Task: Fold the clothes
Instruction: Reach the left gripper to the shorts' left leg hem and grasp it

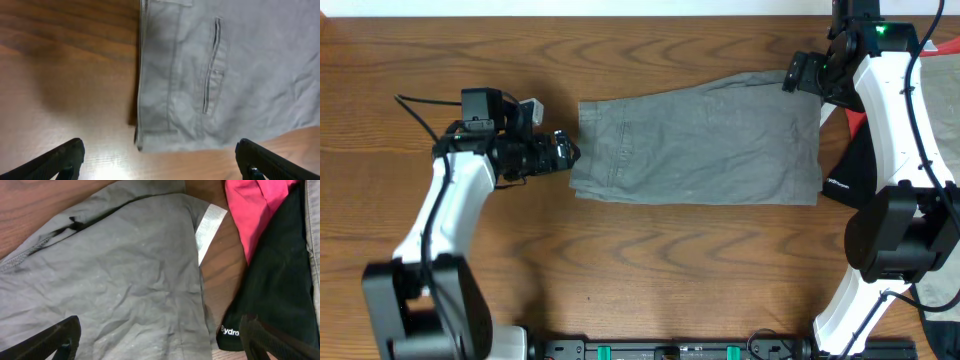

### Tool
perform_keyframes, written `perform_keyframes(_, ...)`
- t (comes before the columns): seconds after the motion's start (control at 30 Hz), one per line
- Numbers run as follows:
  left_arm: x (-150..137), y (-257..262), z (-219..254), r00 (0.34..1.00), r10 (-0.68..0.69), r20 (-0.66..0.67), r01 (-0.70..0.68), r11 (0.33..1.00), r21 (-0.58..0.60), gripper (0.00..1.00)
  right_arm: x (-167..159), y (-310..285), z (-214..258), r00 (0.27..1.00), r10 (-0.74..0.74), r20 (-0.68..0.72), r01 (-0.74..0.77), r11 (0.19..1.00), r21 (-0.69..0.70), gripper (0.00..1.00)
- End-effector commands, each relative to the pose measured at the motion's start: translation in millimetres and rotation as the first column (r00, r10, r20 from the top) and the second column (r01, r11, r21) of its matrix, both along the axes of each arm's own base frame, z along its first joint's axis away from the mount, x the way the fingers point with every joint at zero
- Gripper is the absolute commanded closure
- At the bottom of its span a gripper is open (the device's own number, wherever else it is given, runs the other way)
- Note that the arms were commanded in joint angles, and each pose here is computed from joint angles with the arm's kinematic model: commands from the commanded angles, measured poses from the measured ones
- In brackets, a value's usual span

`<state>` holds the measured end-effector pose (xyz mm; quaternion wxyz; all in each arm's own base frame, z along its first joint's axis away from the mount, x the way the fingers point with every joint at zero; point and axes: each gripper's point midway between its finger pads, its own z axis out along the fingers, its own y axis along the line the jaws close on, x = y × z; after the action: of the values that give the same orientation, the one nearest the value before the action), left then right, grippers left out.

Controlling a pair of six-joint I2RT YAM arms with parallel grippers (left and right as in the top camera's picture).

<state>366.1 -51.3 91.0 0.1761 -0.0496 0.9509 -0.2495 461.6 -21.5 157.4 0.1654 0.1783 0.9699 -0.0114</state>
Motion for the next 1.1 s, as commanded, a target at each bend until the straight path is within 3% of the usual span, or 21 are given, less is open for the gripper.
perform_keyframes(0.0,11.5,-7.0,1.2,1.0,-0.018,0.015,0.021,0.986,-0.167,0.02,-1.5,-2.8,-0.8,1.0,-0.02,-0.003,0.02,1.0,0.005,0.01)
perform_keyframes(0.47,7.1,-14.0,-51.6,0.992,-0.037,-0.118,0.014,0.983,-0.184,0.02,-1.6,-2.9,-0.8,1.0,-0.02,-0.003,0.02,1.0,0.005,0.01)
perform_keyframes(0.97,-20.0,-35.0,-96.5,0.951,-0.087,-0.296,0.026,0.979,-0.204,0.01,-1.5,-2.8,-0.8,1.0,-0.02,-0.003,0.02,1.0,0.005,0.01)
perform_keyframes(1.07,-24.1,-41.2,-103.4,0.943,-0.103,-0.317,0.038,0.978,-0.206,0.07,-1.6,-3.0,-0.8,1.0,-0.02,-0.003,0.02,1.0,0.005,0.01)
